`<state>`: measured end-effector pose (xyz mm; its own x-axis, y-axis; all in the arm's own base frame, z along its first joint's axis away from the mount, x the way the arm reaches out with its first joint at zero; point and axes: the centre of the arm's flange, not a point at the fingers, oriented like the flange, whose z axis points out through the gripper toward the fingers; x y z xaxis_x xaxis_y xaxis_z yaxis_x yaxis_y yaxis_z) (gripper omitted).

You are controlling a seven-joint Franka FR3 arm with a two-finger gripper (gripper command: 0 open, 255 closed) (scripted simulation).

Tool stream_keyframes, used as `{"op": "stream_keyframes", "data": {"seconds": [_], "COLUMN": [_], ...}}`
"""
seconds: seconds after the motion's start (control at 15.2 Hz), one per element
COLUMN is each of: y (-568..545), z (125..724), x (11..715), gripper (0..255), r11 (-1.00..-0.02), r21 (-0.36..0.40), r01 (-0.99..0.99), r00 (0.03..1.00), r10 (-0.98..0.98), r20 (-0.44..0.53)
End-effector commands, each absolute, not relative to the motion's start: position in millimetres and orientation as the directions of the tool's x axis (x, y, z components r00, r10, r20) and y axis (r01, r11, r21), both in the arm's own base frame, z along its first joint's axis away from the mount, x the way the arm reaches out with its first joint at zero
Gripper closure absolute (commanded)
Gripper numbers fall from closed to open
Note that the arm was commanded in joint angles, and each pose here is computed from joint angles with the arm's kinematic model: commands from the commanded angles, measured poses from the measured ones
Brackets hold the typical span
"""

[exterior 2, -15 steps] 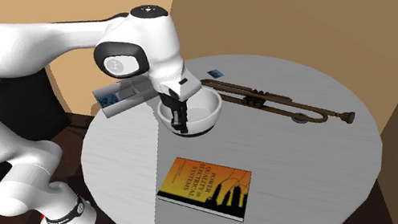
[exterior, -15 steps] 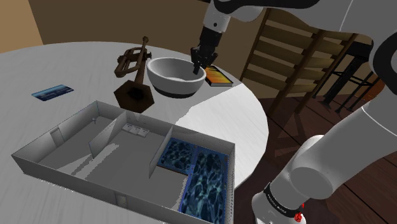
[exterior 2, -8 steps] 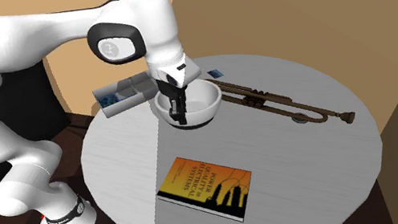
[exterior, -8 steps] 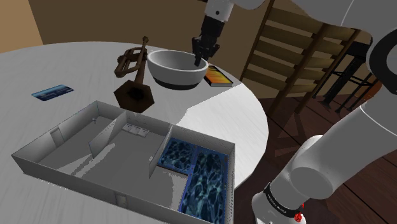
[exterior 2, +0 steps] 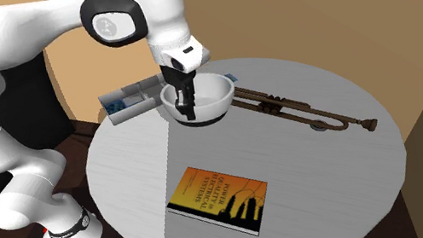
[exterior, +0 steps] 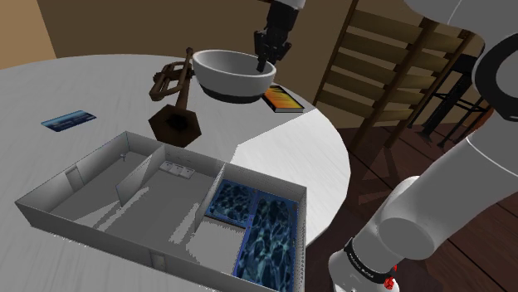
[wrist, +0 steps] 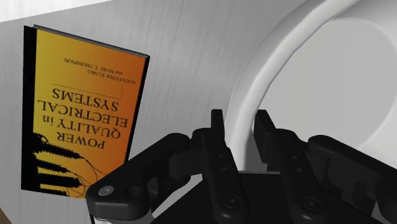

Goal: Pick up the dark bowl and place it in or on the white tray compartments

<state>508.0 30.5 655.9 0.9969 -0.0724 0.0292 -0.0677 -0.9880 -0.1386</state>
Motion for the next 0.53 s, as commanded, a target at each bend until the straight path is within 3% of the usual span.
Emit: {"op": "stream_keyframes", "data": {"seconds": [0.0, 0.46], "y": [31, 50], "z": [666, 694], "x": [508, 490], "gripper": [255, 255], "r11": [-0.988, -0.988], "r21": [-0.139, -0.139], "r01": [-0.067, -0.067], "r00": [0.997, 0.997], "r10": [-0.072, -0.072], "r20": [0.030, 0.030]}}
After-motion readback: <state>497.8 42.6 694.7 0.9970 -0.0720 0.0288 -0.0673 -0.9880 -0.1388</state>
